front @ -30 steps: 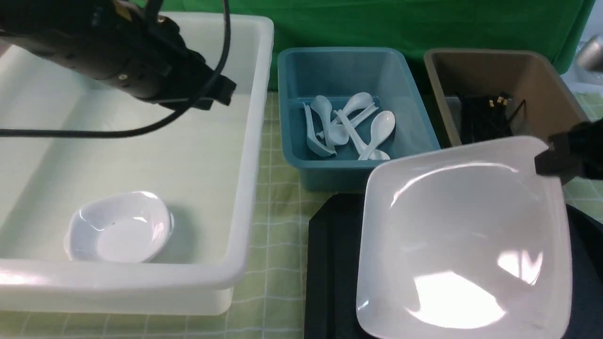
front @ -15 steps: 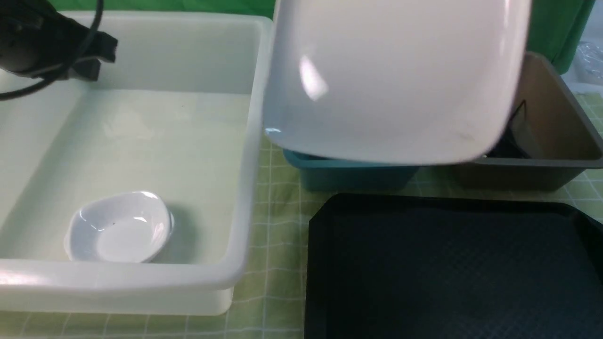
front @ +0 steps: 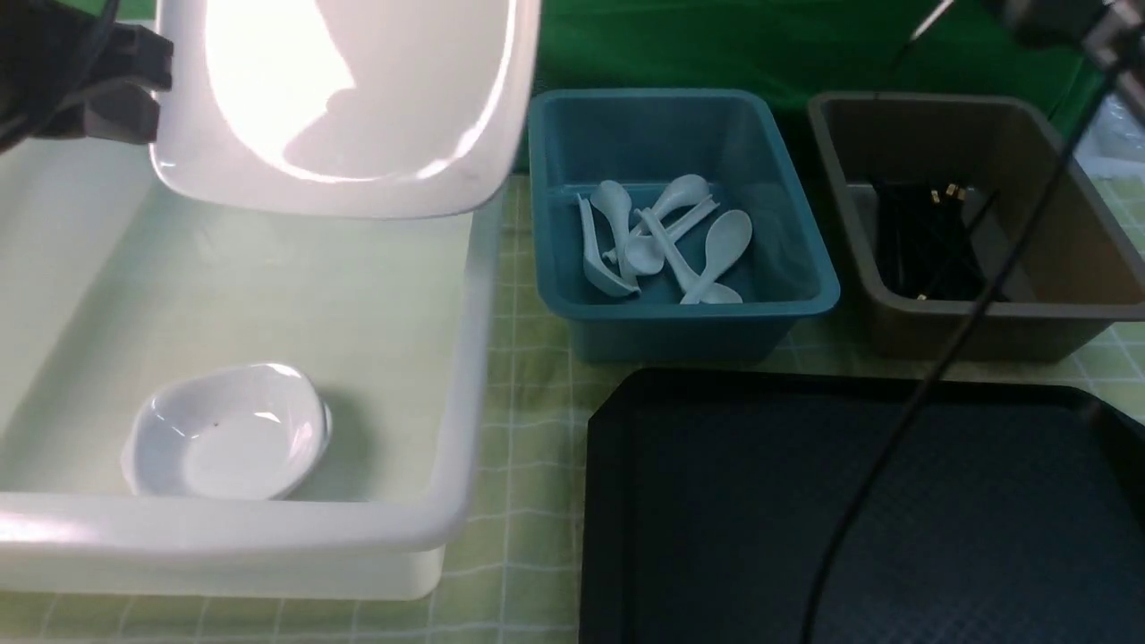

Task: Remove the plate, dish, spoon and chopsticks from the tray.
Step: Use the right arm to put the plate into the large storage box on the left

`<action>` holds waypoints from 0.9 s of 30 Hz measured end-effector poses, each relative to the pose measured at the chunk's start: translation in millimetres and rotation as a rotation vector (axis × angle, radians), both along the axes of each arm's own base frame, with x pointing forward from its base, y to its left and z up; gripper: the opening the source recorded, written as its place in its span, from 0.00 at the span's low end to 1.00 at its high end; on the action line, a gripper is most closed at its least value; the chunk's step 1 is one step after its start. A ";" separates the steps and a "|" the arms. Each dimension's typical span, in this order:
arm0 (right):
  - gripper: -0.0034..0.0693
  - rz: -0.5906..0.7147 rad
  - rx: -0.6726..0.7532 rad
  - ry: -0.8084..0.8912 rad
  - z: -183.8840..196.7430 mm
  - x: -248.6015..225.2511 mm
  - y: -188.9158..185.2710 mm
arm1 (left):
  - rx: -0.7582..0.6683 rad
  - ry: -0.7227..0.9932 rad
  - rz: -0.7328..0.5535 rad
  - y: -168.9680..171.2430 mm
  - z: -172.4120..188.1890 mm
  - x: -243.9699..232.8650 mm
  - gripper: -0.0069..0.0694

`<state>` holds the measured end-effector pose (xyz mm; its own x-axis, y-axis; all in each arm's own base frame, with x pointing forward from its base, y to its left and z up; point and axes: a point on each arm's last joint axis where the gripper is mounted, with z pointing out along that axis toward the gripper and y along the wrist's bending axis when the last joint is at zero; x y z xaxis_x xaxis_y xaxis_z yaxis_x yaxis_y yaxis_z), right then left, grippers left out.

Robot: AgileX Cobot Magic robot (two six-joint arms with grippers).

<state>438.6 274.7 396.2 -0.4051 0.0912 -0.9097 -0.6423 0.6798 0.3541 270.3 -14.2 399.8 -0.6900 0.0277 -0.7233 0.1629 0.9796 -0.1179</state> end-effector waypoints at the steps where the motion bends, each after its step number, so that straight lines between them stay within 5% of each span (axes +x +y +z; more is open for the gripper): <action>1: 0.12 0.002 -0.003 0.006 -3.3 1.0 1.7 | 0.000 -0.001 0.000 0.0 0.5 -0.7 0.09; 12: 0.12 0.011 -0.038 -0.093 -55.3 4.5 65.3 | -0.007 -0.099 -0.002 -1.2 26.0 -29.8 0.09; 27: 0.12 0.043 -0.168 -0.135 -113.3 9.2 94.2 | -0.003 -0.105 -0.006 -1.3 27.8 -32.7 0.09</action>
